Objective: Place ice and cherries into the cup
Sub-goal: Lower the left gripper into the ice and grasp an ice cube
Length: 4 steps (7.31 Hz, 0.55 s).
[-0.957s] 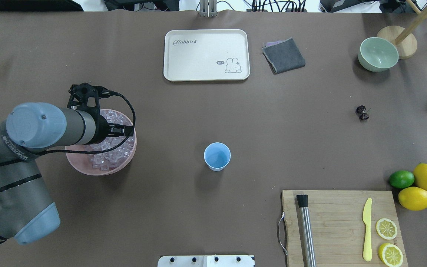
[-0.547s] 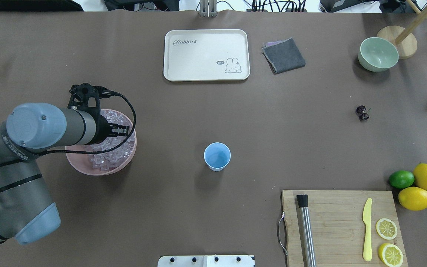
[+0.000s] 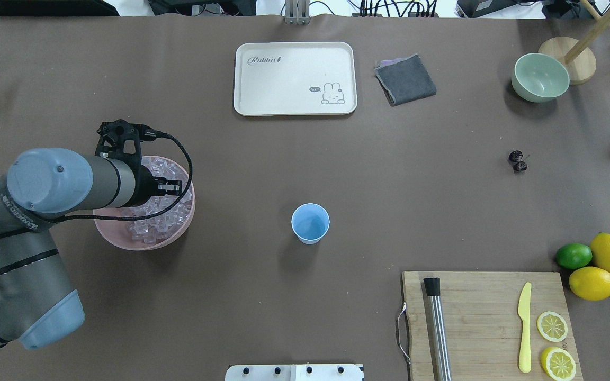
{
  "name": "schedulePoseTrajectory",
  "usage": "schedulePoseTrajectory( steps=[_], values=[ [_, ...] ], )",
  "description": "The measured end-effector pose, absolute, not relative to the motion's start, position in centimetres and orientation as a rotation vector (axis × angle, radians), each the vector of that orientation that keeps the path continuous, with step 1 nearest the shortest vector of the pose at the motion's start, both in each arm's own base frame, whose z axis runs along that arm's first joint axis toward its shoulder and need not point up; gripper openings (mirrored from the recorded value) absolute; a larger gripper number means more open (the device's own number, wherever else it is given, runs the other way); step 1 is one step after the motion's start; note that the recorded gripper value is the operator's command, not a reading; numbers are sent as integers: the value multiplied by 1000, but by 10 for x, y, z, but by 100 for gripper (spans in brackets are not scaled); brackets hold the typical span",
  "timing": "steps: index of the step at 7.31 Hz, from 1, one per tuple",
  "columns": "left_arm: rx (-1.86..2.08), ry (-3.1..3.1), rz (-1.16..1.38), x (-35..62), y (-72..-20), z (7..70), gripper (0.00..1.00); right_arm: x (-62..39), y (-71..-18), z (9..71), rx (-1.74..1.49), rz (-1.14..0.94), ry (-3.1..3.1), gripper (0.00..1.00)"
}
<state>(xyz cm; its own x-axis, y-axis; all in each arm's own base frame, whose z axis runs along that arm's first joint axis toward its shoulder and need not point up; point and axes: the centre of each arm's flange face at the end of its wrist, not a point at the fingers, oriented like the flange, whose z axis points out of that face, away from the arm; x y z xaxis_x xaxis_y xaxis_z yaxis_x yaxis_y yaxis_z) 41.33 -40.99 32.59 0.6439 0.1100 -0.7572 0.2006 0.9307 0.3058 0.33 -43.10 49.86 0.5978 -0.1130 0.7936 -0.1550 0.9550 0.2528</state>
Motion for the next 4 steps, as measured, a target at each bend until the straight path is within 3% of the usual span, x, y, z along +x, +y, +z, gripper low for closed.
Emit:
schedulePoseTrajectory(
  steps=[1,3,4],
  values=[
    [383,873,-54,413,-410,327,47,3,-431,499,311,25,-934,100],
    [382,872,-54,414,-410,327,27,3,-431,500,310,25,-933,100],
    [382,872,-54,414,-410,328,23,3,-431,500,310,24,-933,100]
  ],
)
